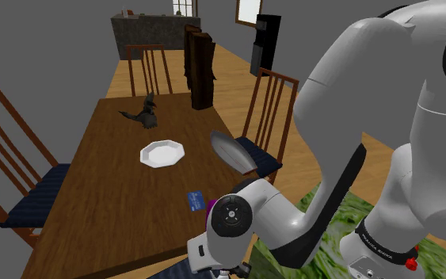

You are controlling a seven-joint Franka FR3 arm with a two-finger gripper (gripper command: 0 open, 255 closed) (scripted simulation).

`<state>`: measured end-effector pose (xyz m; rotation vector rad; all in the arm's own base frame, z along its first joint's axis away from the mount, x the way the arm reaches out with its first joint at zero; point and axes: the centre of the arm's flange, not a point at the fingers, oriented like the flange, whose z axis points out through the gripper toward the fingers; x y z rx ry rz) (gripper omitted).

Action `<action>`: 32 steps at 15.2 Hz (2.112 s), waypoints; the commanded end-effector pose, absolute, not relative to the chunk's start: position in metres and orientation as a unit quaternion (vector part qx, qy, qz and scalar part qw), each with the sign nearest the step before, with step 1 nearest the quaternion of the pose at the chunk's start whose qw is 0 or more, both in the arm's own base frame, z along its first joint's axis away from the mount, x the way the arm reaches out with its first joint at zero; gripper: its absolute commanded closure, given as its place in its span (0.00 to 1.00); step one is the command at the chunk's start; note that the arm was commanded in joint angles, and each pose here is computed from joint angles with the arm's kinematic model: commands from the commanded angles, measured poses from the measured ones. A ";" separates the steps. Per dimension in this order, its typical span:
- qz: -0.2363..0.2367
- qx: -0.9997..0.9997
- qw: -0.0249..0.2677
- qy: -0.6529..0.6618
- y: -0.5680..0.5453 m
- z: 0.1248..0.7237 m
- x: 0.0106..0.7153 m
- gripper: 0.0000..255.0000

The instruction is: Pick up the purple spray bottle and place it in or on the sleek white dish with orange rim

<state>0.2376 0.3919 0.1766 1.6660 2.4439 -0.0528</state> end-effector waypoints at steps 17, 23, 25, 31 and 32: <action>-0.018 0.561 0.092 0.823 0.392 0.240 0.238 1.00; -0.018 0.561 0.092 0.823 0.392 0.272 0.238 1.00; -0.018 0.561 0.092 0.823 0.392 0.282 0.238 1.00; -0.018 0.561 0.092 0.823 0.392 0.314 0.238 1.00; -0.018 0.561 0.092 0.823 0.392 0.319 0.238 1.00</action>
